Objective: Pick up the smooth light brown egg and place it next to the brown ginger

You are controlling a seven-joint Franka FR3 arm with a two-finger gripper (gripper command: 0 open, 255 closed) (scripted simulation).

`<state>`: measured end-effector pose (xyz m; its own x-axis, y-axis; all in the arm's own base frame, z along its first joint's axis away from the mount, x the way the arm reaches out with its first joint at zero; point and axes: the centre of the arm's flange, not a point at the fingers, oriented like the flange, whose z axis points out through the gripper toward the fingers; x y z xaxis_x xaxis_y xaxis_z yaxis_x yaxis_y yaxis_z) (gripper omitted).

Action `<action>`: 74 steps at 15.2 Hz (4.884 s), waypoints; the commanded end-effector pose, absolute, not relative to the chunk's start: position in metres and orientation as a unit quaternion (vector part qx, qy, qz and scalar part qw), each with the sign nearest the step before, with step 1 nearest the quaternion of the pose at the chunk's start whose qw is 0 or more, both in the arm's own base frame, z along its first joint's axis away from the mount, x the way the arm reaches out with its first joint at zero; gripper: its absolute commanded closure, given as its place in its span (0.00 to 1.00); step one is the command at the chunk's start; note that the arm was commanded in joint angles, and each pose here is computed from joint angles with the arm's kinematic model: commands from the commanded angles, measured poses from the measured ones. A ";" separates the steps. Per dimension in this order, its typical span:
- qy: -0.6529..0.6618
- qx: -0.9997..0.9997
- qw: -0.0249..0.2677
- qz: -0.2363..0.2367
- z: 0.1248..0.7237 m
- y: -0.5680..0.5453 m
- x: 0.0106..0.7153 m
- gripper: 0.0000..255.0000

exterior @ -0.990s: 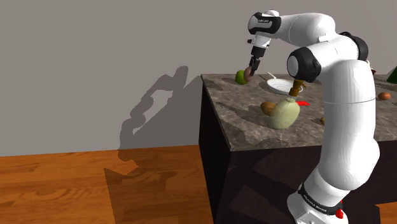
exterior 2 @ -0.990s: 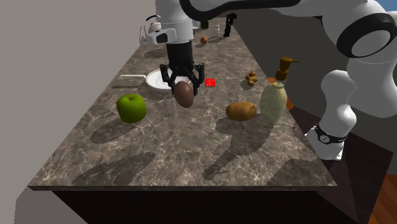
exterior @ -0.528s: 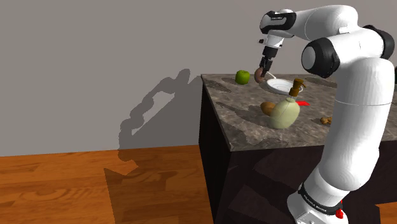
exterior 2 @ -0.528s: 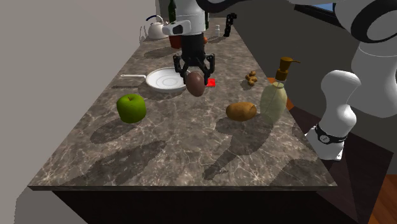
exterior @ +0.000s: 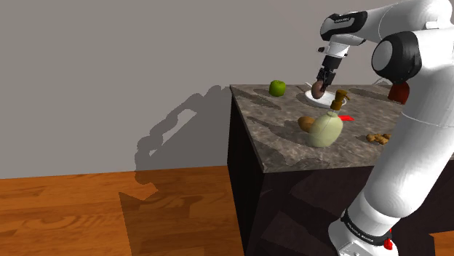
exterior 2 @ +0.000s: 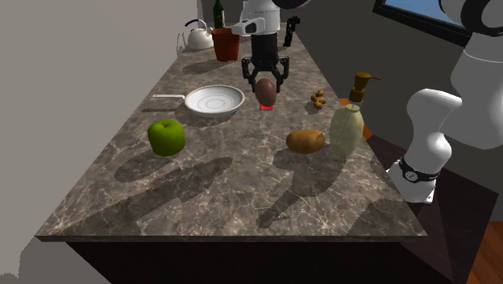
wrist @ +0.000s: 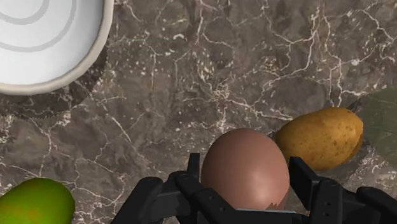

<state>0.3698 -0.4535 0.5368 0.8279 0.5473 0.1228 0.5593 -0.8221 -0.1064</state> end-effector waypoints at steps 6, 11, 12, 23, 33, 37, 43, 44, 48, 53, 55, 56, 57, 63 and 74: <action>-0.291 -0.953 0.069 -0.043 0.537 -0.479 0.282 1.00; -0.291 -0.953 0.069 -0.043 0.537 -0.498 0.219 1.00; -0.291 -0.953 0.069 -0.043 0.537 -0.502 0.207 1.00; -0.291 -0.953 0.069 -0.043 0.538 -0.544 0.068 1.00; -0.291 -0.953 0.069 -0.043 0.501 -0.557 0.023 1.00; -0.291 -0.953 0.069 -0.043 0.480 -0.557 0.023 1.00; -0.291 -0.953 0.069 -0.043 0.448 -0.557 0.023 1.00; -0.291 -0.953 0.069 -0.043 0.443 -0.557 0.023 1.00; -0.291 -0.953 0.069 -0.043 0.422 -0.557 0.023 1.00; -0.291 -0.953 0.069 -0.043 0.409 -0.557 0.023 1.00; -0.291 -0.953 0.069 -0.043 0.409 -0.557 0.023 1.00; -0.291 -0.953 0.069 -0.043 0.409 -0.557 0.023 1.00; -0.291 -0.953 0.069 -0.043 0.409 -0.557 0.023 1.00; -0.291 -0.953 0.069 -0.043 0.409 -0.556 0.023 0.00; -0.291 -0.953 0.069 -0.043 0.459 -0.565 0.021 0.00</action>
<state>0.0208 -0.5648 0.4583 0.8270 0.5487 0.1224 0.5606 -0.8213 -0.1063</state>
